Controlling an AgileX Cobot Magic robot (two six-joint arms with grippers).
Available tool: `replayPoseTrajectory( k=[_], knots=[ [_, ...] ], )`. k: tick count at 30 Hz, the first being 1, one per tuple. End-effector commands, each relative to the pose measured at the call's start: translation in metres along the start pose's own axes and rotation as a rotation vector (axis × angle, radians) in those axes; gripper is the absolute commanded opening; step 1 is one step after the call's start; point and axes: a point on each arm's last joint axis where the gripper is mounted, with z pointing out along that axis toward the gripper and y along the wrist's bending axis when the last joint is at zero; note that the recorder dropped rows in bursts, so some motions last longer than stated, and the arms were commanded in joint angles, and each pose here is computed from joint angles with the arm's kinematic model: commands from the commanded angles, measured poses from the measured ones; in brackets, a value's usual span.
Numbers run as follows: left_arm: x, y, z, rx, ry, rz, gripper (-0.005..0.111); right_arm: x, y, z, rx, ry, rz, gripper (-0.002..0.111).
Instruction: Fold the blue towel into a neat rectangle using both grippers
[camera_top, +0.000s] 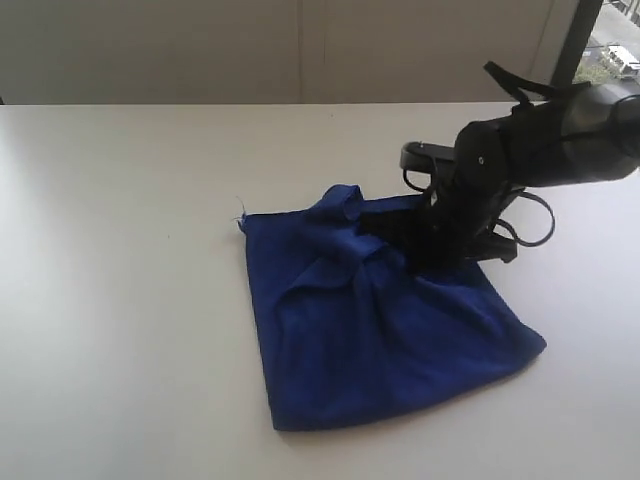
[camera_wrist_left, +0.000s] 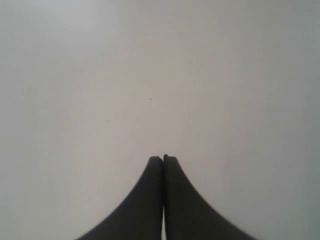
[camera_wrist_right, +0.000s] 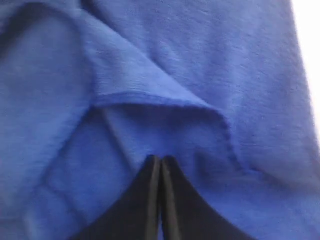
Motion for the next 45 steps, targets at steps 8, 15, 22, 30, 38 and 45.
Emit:
replayPoseTrajectory(
  k=[8, 15, 22, 30, 38, 45],
  knots=[
    [0.002, 0.0, 0.001, 0.001, 0.007, -0.001, 0.0, 0.0, 0.013, -0.049, -0.025, -0.017, -0.391, 0.0],
    [0.002, 0.0, 0.001, 0.001, 0.007, -0.001, 0.0, 0.03, 0.049, -0.034, -0.121, 0.048, -0.563, 0.0],
    [0.002, 0.0, 0.001, 0.001, 0.007, -0.001, 0.0, 0.061, 0.082, -0.002, -0.151, 0.086, -0.591, 0.0],
    [0.002, 0.0, 0.001, 0.001, 0.007, -0.001, 0.0, 0.066, 0.118, 0.029, -0.185, 0.09, -0.541, 0.0],
    [0.002, 0.0, 0.001, 0.001, 0.007, -0.001, 0.0, 0.06, 0.135, 0.028, -0.212, 0.079, -0.495, 0.0],
    [0.002, 0.0, 0.001, 0.001, 0.007, -0.001, 0.0, 0.035, 0.118, -0.042, -0.237, -0.017, -0.483, 0.0]
  ],
)
